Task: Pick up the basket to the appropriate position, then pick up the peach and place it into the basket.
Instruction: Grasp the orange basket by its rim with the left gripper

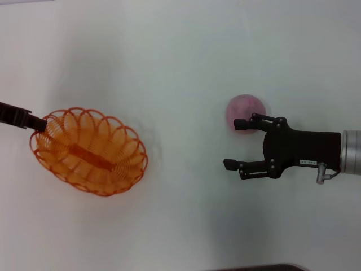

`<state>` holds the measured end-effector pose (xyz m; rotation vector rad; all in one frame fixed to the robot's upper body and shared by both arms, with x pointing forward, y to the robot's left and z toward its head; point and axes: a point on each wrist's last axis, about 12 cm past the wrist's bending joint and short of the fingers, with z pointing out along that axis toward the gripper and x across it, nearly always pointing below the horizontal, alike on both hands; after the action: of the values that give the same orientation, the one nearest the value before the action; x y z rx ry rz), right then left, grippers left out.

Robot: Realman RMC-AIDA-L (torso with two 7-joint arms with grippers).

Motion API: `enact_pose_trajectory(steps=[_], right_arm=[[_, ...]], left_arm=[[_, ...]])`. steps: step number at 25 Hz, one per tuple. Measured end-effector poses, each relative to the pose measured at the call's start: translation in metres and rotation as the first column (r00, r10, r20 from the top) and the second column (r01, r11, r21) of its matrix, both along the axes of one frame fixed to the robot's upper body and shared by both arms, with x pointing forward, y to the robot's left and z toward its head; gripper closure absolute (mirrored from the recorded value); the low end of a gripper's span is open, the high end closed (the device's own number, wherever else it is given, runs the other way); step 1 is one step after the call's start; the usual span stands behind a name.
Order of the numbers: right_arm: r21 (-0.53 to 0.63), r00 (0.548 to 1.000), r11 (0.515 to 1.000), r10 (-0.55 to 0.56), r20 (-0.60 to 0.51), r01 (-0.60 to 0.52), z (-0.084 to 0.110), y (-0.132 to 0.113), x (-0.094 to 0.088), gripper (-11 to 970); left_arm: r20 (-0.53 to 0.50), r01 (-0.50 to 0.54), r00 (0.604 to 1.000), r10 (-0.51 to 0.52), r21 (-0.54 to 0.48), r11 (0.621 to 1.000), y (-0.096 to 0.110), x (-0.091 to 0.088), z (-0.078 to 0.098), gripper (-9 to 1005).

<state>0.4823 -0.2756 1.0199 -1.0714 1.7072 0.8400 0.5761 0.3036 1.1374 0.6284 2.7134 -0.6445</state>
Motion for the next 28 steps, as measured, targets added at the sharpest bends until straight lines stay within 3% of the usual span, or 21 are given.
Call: enact_pose_trajectory(steps=[13, 28], right_arm=[[-0.002, 1.0, 1.0, 0.0, 0.001, 0.0, 0.0, 0.0, 0.001, 3], [-0.001, 1.0, 1.0, -0.001, 0.0, 0.001, 0.0, 0.0, 0.0, 3]], left_arm=[[-0.05, -0.075, 0.996, 0.068, -0.168, 0.983, 0.014, -0.002, -0.001, 974], [-0.094, -0.144, 0.989, 0.117, -0.37, 0.918, 0.023, -0.013, -0.003, 973]])
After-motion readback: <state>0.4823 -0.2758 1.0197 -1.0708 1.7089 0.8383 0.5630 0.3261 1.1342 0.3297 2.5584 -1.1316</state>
